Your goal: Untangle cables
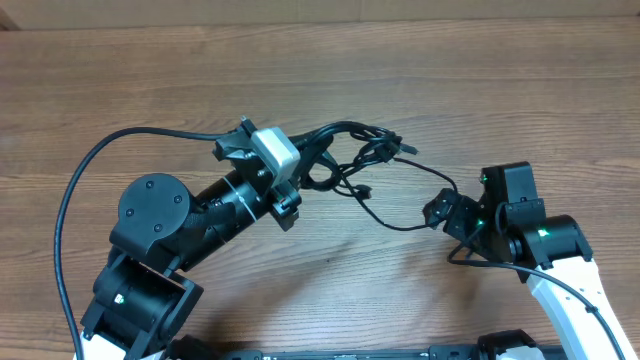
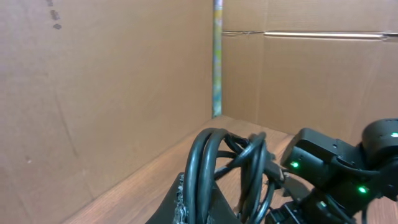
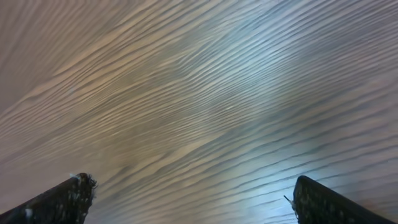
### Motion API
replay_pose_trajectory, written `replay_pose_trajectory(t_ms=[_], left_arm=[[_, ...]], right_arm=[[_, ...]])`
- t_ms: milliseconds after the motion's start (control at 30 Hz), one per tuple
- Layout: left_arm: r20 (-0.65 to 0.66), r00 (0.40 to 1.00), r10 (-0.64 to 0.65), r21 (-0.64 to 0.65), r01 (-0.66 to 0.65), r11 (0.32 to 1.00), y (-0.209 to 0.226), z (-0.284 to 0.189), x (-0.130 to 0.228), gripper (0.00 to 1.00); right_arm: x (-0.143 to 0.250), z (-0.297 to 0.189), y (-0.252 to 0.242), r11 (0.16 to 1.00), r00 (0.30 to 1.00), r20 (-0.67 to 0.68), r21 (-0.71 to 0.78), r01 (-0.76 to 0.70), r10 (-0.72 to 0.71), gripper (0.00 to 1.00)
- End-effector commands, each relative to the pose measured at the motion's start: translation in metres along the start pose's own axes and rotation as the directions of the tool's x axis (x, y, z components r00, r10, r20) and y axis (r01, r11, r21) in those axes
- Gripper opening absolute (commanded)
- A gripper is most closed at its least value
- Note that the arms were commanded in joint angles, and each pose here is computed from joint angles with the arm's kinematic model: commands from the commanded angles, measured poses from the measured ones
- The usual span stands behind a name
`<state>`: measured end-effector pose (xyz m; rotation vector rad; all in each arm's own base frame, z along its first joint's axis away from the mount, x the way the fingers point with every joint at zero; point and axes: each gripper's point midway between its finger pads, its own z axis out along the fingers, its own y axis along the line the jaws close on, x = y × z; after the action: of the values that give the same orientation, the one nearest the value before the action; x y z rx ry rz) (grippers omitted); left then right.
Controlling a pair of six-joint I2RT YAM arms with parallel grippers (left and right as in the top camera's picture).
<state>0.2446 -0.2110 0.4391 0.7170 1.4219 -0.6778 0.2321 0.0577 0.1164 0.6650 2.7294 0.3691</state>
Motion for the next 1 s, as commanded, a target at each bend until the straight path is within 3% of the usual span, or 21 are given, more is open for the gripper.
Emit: replay_pose_trajectory(t_ms=[0,467,733,967], left_arm=[[0.05,0.998,0.036,-0.093,-0.032,0.995,0.014,-0.01,-0.02,0.04],[-0.01,1.0,0.028,-0.175,-0.029,0.984,0.029,-0.012,-0.006,0.04],[-0.086,0.996,-0.005,-0.172,-0.01,0.985,0.028,-0.012,0.014,0.04],[-0.188,0.981,-0.049,-0.169,0.016,0.985,0.027,-0.011,0.042,0.04]], right_arm=[[-0.013,0.001,-0.022,0.991,0.998,0.07,0.131,-0.006,-0.003,1.0],[-0.001,0.019,-0.025,0.987,0.999,-0.032,0.158,0.0,0.005,1.0],[0.014,0.018,0.008,0.99,0.982,-0.125,-0.042,0.138,-0.142,1.0],[0.016,-0.004,0.049,0.938,0.97,-0.069,-0.28,0.206,-0.234,1.0]])
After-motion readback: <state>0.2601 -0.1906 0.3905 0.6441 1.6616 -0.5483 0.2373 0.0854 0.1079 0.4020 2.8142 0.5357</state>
